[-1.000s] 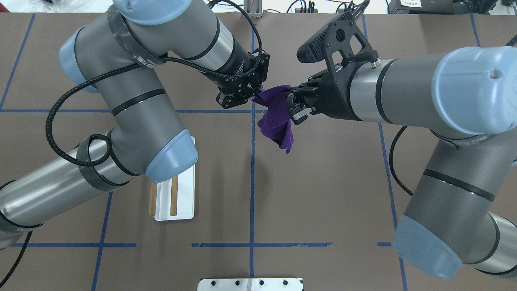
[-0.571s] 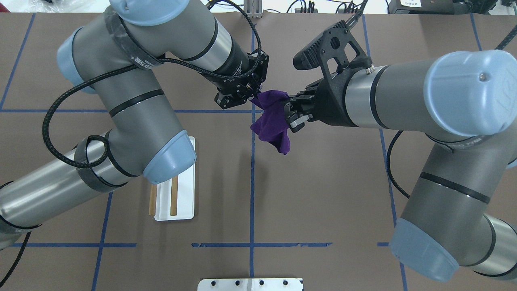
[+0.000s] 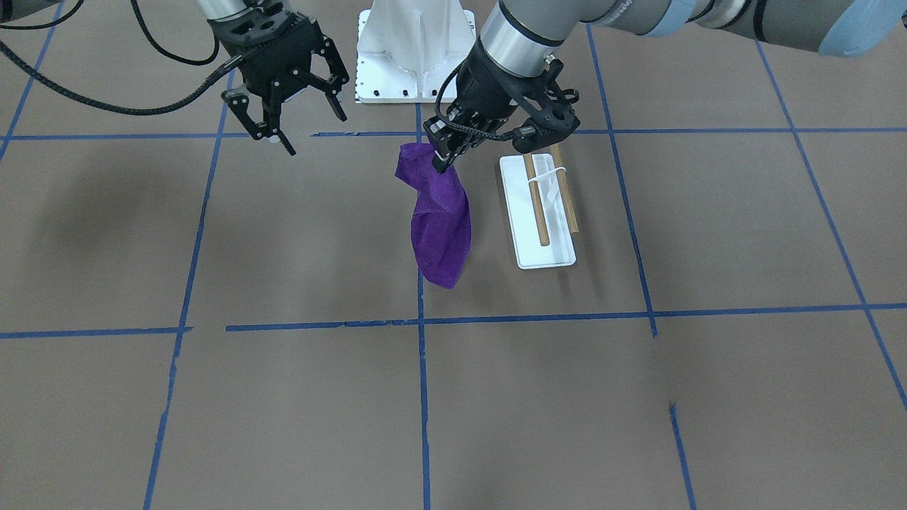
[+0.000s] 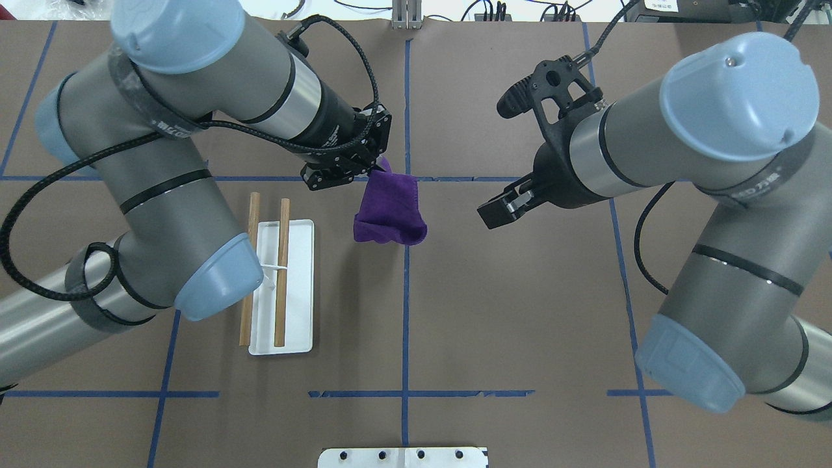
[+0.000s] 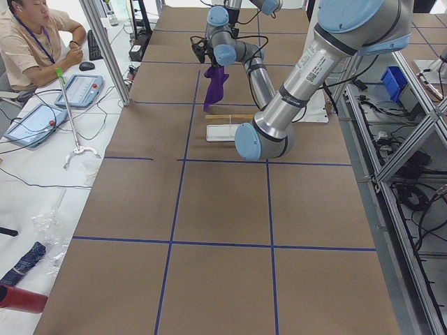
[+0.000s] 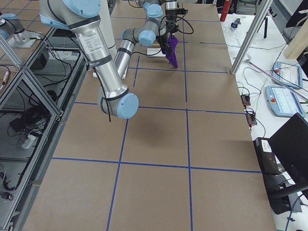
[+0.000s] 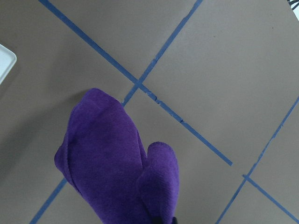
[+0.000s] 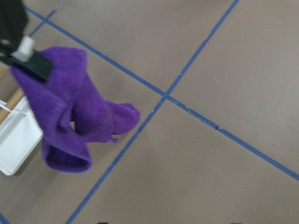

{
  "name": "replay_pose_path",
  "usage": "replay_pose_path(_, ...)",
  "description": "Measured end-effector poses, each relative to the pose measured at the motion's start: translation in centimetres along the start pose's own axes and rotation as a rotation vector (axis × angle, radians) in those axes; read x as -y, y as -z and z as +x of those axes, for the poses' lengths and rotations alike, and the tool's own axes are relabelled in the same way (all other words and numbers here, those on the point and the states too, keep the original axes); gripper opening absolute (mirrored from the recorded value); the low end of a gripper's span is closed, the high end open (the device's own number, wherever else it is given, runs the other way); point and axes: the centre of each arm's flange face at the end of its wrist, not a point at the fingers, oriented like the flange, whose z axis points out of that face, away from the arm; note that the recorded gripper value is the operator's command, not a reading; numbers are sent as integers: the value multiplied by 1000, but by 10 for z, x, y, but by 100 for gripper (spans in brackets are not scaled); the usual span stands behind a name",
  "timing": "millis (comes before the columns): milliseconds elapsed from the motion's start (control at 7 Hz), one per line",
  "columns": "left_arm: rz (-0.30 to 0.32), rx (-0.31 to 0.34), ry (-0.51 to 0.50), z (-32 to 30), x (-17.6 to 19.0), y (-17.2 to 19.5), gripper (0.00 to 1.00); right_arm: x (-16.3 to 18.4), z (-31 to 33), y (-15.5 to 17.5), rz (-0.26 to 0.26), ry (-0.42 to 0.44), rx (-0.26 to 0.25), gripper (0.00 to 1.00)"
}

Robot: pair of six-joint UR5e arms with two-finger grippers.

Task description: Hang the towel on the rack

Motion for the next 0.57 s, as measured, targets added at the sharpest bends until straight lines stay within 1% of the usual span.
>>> replay_pose_path(143,4,15,-79,-24,5,3,0,5,31,-1,-52,-59,-37,100)
replay_pose_path(286,6,37,-170,-51,11,4,0,8,66,-6,-93,-102,-75,100)
replay_pose_path(429,7,68,-260,-78,19,2,0,7,105,-11,-131,-105,-107,100)
replay_pose_path(571,6,102,-338,-105,28,1,0,-1,146,-14,-168,-79,-135,100)
